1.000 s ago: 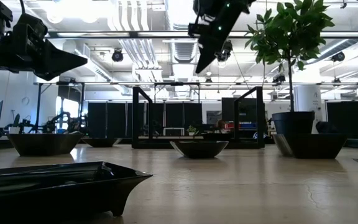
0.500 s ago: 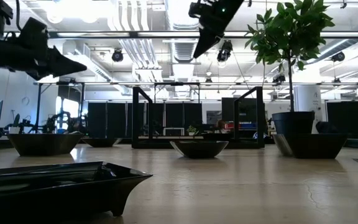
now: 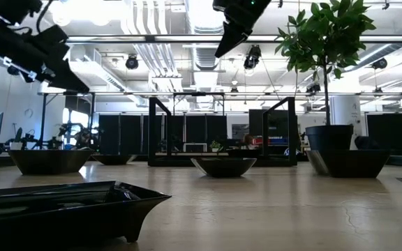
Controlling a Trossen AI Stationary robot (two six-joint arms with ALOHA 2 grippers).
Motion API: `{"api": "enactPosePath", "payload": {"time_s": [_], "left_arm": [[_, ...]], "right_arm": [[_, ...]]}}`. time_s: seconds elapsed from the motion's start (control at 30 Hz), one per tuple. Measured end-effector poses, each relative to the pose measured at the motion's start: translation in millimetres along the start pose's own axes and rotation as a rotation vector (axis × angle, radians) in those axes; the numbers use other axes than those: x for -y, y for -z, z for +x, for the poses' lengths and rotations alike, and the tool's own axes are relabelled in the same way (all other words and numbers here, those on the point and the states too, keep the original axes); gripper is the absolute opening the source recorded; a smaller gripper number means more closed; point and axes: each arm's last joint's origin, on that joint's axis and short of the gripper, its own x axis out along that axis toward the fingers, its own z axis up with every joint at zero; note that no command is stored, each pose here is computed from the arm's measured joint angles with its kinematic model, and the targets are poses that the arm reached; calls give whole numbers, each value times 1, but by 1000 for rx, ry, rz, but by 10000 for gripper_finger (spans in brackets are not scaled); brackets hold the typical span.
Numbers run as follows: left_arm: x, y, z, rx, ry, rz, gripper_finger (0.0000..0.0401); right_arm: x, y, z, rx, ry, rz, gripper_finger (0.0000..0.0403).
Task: Pick & Place Mini shaped plates
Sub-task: Put the black leaf-shaped plate on the shelf
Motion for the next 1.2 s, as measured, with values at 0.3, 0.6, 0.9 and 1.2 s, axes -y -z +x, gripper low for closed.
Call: {"api": "enactPosePath", "payload": {"time_s": [0.3, 0.6, 0.9, 1.2], "left_arm": [[7, -30, 15, -64, -162, -69, 0], [8, -54, 26, -139, -220, -174, 30], [5, -64, 38, -291, -210, -308, 88], [-3, -48, 71, -485, -234, -343, 89]], "right_arm": [[0, -1, -14, 42, -49, 0, 38], [2, -1, -37, 92, -36, 1, 38], [4, -1, -51, 125, -26, 5, 38], [4, 0, -53, 127, -26, 12, 38]]}}
